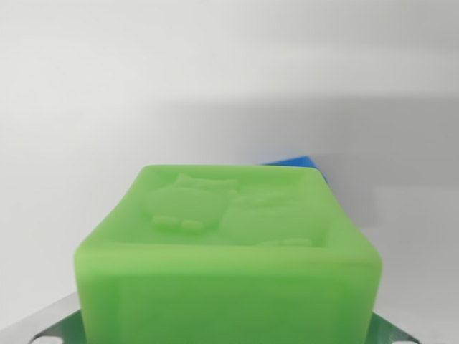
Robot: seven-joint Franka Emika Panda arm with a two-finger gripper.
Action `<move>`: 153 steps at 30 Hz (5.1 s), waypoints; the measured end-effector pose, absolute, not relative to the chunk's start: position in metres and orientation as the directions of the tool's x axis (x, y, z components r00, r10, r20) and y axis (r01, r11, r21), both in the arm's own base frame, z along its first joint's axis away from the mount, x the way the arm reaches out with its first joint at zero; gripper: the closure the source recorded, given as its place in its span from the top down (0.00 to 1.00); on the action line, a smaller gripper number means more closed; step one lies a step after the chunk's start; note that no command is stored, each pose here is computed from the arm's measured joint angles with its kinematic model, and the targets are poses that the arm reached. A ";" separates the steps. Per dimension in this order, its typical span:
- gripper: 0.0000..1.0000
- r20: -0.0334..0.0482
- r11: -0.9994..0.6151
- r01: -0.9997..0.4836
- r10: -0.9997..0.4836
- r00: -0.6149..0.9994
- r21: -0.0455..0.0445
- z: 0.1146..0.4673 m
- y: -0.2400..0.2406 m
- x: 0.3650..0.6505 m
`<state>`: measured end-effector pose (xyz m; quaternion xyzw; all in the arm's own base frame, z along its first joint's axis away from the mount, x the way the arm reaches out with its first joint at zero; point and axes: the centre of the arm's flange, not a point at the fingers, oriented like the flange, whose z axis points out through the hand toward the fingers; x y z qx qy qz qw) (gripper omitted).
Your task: Stack cube
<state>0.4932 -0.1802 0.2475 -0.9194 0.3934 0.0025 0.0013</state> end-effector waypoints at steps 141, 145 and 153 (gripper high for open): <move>1.00 0.000 -0.837 -0.547 -0.547 0.837 -0.001 0.257 -0.211 0.463; 1.00 0.001 -0.838 -0.546 -0.546 0.838 -0.001 0.274 -0.210 0.463; 1.00 0.001 -0.838 -0.546 -0.546 0.838 -0.002 0.307 -0.210 0.463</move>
